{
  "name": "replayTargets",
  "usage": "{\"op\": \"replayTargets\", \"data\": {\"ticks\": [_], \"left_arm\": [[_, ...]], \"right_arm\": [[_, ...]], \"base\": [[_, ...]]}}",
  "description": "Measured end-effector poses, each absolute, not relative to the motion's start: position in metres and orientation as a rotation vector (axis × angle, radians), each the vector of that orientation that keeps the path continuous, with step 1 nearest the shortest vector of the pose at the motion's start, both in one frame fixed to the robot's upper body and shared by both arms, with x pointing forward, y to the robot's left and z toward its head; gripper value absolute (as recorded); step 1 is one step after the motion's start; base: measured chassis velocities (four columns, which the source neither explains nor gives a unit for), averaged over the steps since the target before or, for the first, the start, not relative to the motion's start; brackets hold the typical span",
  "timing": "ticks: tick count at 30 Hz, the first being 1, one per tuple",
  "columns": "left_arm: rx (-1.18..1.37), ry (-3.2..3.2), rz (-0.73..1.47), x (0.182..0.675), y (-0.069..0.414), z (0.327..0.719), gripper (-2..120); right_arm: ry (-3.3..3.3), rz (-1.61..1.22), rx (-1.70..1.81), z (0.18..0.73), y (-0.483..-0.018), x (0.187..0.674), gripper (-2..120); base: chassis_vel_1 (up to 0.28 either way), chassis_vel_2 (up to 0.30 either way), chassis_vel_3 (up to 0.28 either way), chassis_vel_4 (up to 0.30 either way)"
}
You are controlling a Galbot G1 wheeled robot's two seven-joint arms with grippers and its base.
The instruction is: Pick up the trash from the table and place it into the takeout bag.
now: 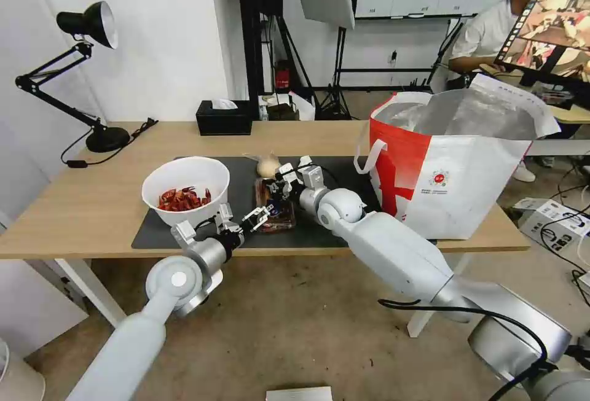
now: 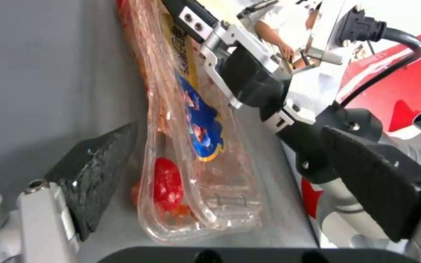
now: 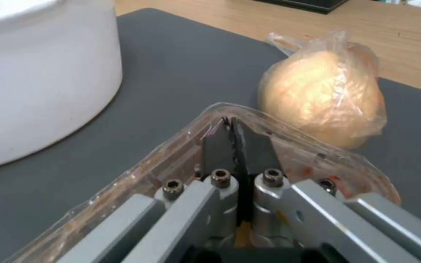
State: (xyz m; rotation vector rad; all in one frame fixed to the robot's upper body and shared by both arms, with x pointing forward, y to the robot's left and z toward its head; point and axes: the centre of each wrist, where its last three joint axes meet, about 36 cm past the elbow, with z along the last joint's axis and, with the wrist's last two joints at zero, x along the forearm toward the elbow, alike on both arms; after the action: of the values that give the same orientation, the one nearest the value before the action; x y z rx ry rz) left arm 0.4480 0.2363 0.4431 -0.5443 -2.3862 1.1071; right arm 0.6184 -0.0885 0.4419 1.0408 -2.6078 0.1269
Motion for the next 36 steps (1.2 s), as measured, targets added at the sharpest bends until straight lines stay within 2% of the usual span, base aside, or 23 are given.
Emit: {"op": "replayTargets", "data": {"ticks": [3,6,8,13,14,16,17,19,20,22,23,25,27,30,36], "left_arm": [[-0.548,-2.386,1.105,0.4488,0.2355,0.4434,99],[-0.55,-2.383,1.102,0.4488,0.2344,0.4427,85],[-0.55,-2.384,1.101,0.4487,0.2342,0.4426,82],[-0.544,-2.382,1.096,0.4471,0.2335,0.44,62],[-0.544,-2.382,1.096,0.4471,0.2335,0.44,62],[-0.542,-2.382,1.092,0.4465,0.2333,0.439,50],[-0.542,-2.382,1.092,0.4465,0.2333,0.439,50],[-0.54,-2.382,1.09,0.446,0.2333,0.4384,39],[-0.54,-2.382,1.09,0.446,0.2333,0.4384,39],[-0.539,-2.383,1.086,0.4447,0.2333,0.4378,27],[-0.539,-2.383,1.086,0.4447,0.2333,0.4378,27],[-0.538,-2.383,1.083,0.443,0.2329,0.4367,18],[-0.538,-2.383,1.082,0.4426,0.2326,0.4363,15],[-0.536,-2.381,1.081,0.4404,0.2314,0.4347,0],[-0.539,-2.382,1.08,0.4399,0.2309,0.4354,0]], "right_arm": [[-2.609,0.127,1.044,0.4429,-0.0879,0.618,0],[-2.611,0.126,1.045,0.4437,-0.0872,0.6178,0],[-2.611,0.126,1.045,0.4437,-0.0872,0.6177,0],[-2.611,0.124,1.044,0.4424,-0.088,0.616,0],[-2.611,0.124,1.044,0.4424,-0.088,0.616,0],[-2.612,0.124,1.04,0.4415,-0.0885,0.6146,0],[-2.612,0.124,1.04,0.4415,-0.0885,0.6146,0],[-2.614,0.124,1.036,0.4413,-0.0884,0.6134,0],[-2.614,0.124,1.036,0.4413,-0.0884,0.6134,0],[-2.617,0.124,1.035,0.4419,-0.0882,0.6128,0],[-2.617,0.124,1.035,0.4419,-0.0882,0.6128,0],[-2.619,0.124,1.034,0.4427,-0.0882,0.613,0],[-2.619,0.124,1.034,0.443,-0.0882,0.6132,0],[-2.625,0.126,1.034,0.4462,-0.0882,0.6148,0],[-2.631,0.12,1.03,0.4487,-0.0885,0.6156,0]], "base": [[0.0,0.0,0.0,0.0],[0.0,0.0,0.0,0.0],[0.0,0.0,0.0,0.0],[0.0,0.0,0.0,0.0],[0.0,0.0,0.0,0.0],[0.0,0.0,0.0,0.0],[0.0,0.0,0.0,0.0],[0.0,0.0,0.0,0.0],[0.0,0.0,0.0,0.0],[0.0,0.0,0.0,0.0],[0.0,0.0,0.0,0.0],[0.0,0.0,0.0,0.0],[0.0,0.0,0.0,0.0],[0.0,0.0,0.0,0.0],[0.0,0.0,0.0,0.0]]}}
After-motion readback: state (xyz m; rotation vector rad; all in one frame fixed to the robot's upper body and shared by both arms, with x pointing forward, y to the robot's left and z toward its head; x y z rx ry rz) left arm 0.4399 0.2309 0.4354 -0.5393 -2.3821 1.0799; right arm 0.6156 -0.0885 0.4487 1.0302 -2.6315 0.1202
